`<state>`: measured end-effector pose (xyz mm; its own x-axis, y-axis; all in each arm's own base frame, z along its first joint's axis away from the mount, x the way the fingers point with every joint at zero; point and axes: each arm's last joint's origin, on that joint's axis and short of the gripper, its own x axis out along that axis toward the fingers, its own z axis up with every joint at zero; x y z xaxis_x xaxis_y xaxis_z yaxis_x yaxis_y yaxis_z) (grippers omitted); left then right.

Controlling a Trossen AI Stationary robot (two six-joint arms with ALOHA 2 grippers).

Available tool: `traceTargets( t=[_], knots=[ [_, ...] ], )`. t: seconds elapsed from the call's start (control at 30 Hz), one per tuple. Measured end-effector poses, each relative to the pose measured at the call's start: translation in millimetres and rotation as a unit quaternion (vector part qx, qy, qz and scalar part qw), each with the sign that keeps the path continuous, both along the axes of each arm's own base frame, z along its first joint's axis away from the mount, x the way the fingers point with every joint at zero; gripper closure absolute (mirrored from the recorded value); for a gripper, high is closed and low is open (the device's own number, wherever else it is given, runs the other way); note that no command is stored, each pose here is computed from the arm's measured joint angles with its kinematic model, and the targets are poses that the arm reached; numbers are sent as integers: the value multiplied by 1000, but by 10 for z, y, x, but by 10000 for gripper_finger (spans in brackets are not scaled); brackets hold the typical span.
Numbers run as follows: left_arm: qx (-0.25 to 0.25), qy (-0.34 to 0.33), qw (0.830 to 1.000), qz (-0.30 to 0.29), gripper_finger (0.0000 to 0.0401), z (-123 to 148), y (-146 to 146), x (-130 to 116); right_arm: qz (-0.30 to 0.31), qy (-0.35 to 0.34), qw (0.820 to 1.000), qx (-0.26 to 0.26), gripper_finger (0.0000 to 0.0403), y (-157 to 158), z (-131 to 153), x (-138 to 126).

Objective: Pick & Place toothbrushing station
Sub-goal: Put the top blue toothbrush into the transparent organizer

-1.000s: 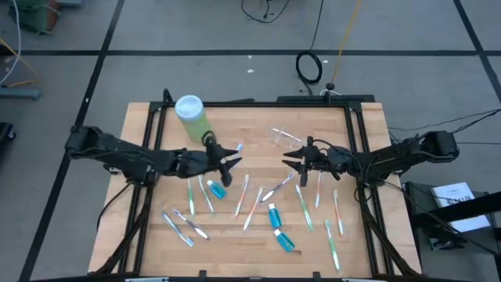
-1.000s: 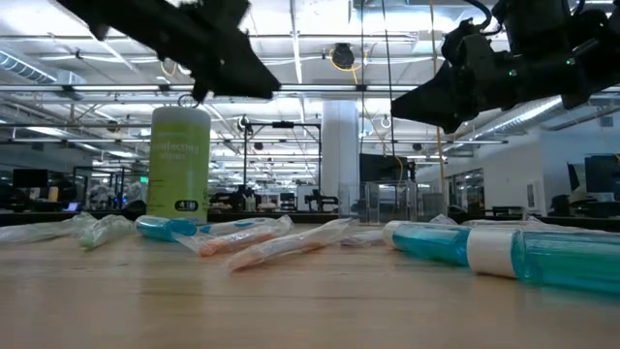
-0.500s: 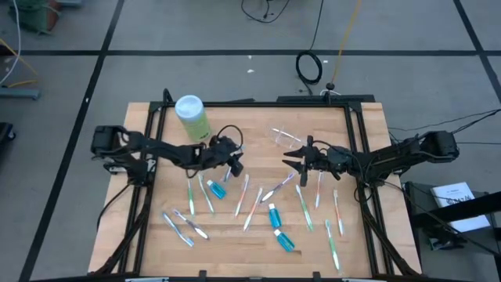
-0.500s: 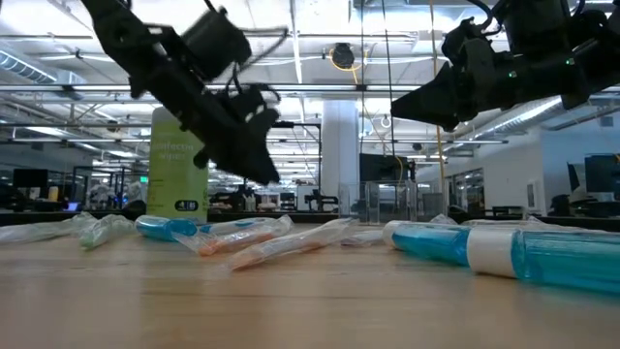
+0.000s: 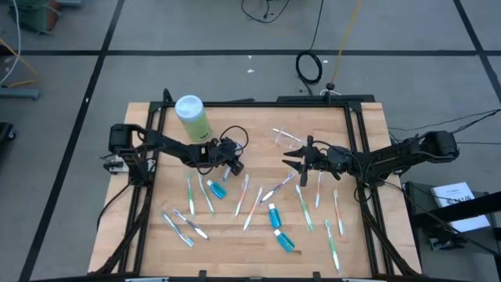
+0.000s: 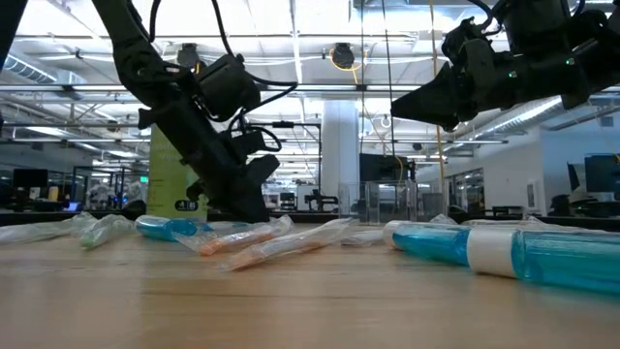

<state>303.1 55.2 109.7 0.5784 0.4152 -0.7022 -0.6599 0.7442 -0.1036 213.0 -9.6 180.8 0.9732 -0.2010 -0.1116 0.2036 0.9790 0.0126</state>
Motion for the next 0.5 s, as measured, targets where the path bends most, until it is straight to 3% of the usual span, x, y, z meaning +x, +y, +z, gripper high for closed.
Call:
traceTargets(
  t=[0.27,0.4,0.5],
  knots=[
    [-7,-3,1000,-9,261,23,-1,-2,0,-1,1000,4,289,0,0,0],
    [10,-28,999,-31,261,202,-36,-2,0,-1,1000,4,289,0,1,1],
    [37,-40,998,-14,261,346,-57,-33,0,-1,1000,4,289,0,1,1]
  ],
)
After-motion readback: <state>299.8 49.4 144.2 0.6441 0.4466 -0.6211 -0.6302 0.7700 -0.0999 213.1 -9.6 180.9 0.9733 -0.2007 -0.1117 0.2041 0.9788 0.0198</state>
